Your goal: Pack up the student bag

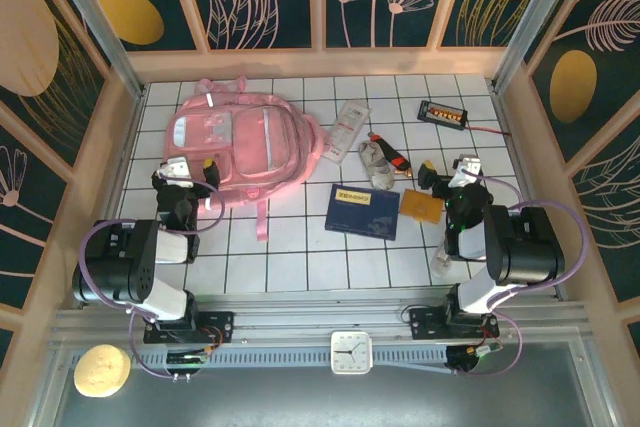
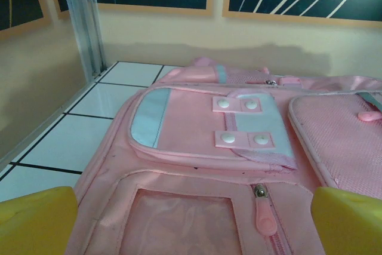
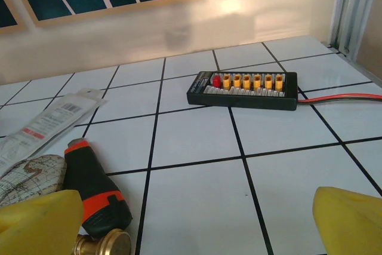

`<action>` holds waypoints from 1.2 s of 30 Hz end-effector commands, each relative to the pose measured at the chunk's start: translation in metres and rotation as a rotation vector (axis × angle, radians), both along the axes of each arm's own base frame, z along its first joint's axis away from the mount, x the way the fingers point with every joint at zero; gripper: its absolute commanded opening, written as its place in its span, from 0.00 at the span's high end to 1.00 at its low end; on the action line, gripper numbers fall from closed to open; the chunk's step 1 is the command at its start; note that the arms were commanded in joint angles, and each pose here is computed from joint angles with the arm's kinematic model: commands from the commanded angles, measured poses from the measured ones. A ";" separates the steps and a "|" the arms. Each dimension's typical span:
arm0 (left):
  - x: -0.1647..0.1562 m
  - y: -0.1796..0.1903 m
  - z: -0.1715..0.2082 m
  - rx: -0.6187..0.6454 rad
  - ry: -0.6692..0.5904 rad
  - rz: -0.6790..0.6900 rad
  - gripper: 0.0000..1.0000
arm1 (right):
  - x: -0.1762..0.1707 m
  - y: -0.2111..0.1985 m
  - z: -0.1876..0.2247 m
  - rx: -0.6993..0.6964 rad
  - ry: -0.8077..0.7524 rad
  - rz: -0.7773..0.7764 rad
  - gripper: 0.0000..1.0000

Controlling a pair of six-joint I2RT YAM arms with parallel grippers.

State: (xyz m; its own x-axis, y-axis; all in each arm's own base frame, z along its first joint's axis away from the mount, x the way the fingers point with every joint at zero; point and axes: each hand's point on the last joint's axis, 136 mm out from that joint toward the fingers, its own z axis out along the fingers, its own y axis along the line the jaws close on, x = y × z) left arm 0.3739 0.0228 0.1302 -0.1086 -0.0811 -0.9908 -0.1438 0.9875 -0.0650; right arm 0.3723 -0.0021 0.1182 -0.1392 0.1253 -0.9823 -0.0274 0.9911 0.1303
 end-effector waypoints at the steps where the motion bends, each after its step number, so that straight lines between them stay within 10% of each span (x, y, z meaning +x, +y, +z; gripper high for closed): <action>1: 0.005 -0.003 0.005 0.004 -0.016 -0.020 0.01 | 0.005 -0.004 0.009 -0.012 -0.031 -0.023 0.01; 26: 0.010 0.012 0.013 -0.015 0.025 0.074 0.01 | 0.014 -0.028 0.023 -0.034 0.074 -0.222 0.01; 32: 0.030 0.040 0.042 -0.135 0.224 0.287 0.01 | 0.044 0.029 0.057 0.208 0.371 0.018 0.01; 36: 0.039 0.010 0.028 -0.319 0.472 0.196 0.01 | 0.051 0.108 0.066 0.345 0.527 0.265 0.01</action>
State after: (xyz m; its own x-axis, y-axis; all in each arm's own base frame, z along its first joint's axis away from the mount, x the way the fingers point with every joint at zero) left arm 0.4388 0.0457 0.2267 -0.1889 -0.2816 -0.9408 -0.3285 0.9209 -0.2097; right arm 0.4517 0.0423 0.2459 -0.3096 0.2937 -0.9043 -0.0667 0.9420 0.3288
